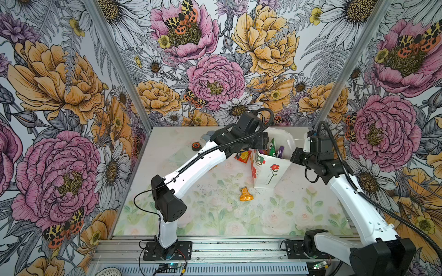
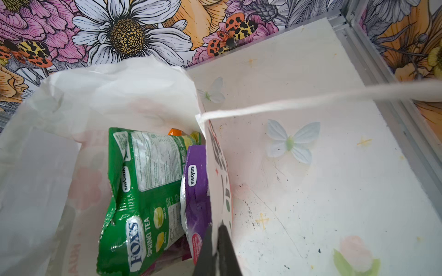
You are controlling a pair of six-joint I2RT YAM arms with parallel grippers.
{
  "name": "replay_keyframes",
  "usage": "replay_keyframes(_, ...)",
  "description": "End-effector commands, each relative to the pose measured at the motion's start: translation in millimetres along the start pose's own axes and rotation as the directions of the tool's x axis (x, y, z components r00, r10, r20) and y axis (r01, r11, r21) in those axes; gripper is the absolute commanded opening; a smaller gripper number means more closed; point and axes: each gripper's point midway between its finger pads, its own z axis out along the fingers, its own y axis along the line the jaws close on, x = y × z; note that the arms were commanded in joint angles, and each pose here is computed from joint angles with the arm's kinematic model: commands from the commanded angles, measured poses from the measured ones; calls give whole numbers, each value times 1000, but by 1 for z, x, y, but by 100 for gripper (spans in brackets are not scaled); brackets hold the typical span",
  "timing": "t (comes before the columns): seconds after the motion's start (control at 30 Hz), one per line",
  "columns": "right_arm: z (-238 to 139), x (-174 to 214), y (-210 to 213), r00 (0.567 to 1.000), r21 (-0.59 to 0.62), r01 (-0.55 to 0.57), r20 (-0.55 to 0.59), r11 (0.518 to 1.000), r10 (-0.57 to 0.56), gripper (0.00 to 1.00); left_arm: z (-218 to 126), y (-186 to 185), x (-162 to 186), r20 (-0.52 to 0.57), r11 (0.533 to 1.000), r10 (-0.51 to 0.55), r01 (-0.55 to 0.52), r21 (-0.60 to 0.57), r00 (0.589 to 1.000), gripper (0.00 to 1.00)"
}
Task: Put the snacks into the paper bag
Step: 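Swing the left gripper toward the robot over the red snack packet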
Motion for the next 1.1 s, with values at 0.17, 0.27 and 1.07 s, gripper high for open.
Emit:
replay_keyframes(0.17,-31,-31,-2,991,25,-5,136,1000,2,0,-79,13,-38,185,994,94,-82,-69,978,78)
replay_keyframes(0.27,-33,-31,-5,990,40,-2,139,999,-3,0,-99,39,-46,264,992,56,-24,-122,963,79)
replay_keyframes(1.07,-32,-12,-13,994,55,-11,109,998,5,0,19,229,53,91,814,-518,523,-252,850,80)
